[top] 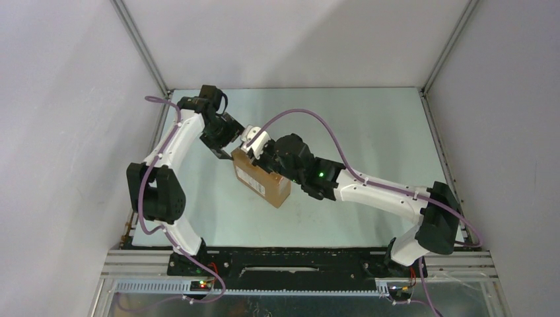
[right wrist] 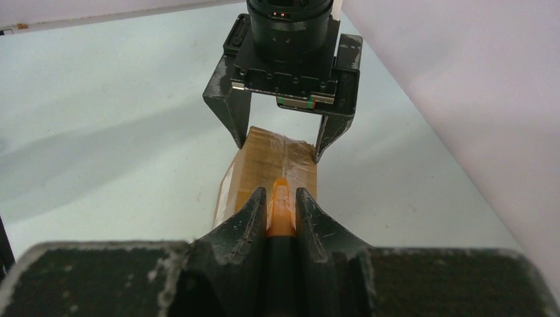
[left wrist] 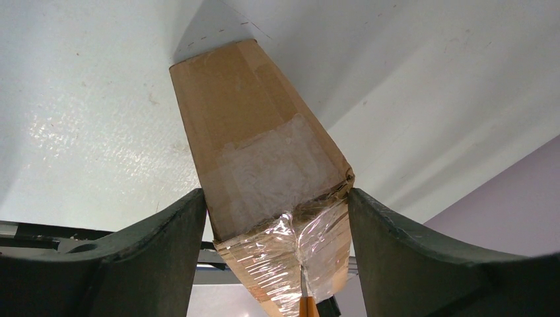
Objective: Unpack the express box
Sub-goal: Cut the express box at the center of the board.
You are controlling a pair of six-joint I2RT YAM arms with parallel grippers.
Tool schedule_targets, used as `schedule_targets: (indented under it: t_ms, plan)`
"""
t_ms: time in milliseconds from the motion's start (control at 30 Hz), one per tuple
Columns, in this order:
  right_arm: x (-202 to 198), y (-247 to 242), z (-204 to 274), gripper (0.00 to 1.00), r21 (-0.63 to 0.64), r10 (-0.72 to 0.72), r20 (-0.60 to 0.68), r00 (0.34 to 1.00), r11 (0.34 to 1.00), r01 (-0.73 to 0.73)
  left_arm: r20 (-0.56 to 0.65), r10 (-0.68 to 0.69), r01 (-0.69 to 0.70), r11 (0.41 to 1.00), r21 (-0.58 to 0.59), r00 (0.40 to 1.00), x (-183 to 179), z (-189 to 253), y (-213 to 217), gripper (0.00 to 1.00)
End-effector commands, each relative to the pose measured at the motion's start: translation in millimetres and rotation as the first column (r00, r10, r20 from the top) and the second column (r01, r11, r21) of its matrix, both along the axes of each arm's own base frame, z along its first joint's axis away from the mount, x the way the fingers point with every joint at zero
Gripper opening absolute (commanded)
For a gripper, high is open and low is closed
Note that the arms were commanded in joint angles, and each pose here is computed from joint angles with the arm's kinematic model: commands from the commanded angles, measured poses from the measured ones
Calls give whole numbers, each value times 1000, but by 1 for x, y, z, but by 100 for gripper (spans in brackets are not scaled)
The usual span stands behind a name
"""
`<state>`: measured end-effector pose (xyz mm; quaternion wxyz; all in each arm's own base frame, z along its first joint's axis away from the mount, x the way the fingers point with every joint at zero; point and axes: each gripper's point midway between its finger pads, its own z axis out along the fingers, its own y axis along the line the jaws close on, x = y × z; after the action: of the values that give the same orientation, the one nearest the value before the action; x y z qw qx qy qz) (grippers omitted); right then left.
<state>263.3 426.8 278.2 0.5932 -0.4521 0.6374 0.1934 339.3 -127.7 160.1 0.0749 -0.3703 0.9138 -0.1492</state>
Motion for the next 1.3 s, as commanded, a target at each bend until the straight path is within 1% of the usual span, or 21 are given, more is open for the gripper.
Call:
schedule_targets:
  t_ms: [0,133,233,367,467,600,833,1267]
  plan:
    - [-8,-19,0,0,-47,-25,-63,998,999,22,-111,15,-2,992,123,994,-18,-36,20,77]
    - [-8,-22,-2,0,-51,-28,-80,996,998,24,-110,16,-2,992,125,994,-18,-36,20,77]
    - [-4,-21,-11,0,-65,-36,-115,993,997,29,-109,17,-3,992,123,994,-18,-36,19,77]
    - [-1,-14,-30,0,-104,-42,-165,985,994,25,-107,20,-6,992,125,994,-19,-36,19,77]
    - [3,-13,-42,0,-147,-80,-207,975,988,50,-106,26,-12,991,131,994,-19,-36,21,77]
    - [4,-16,-44,0,-176,-113,-246,963,982,70,-102,33,-20,991,132,994,-18,-35,21,77]
    - [6,-31,-48,0,-217,-169,-275,947,970,110,-108,42,-26,989,147,993,-20,-38,23,77]
    - [-2,-51,-47,0,-273,-218,-271,938,951,143,-116,55,-35,986,162,992,-22,-43,26,77]
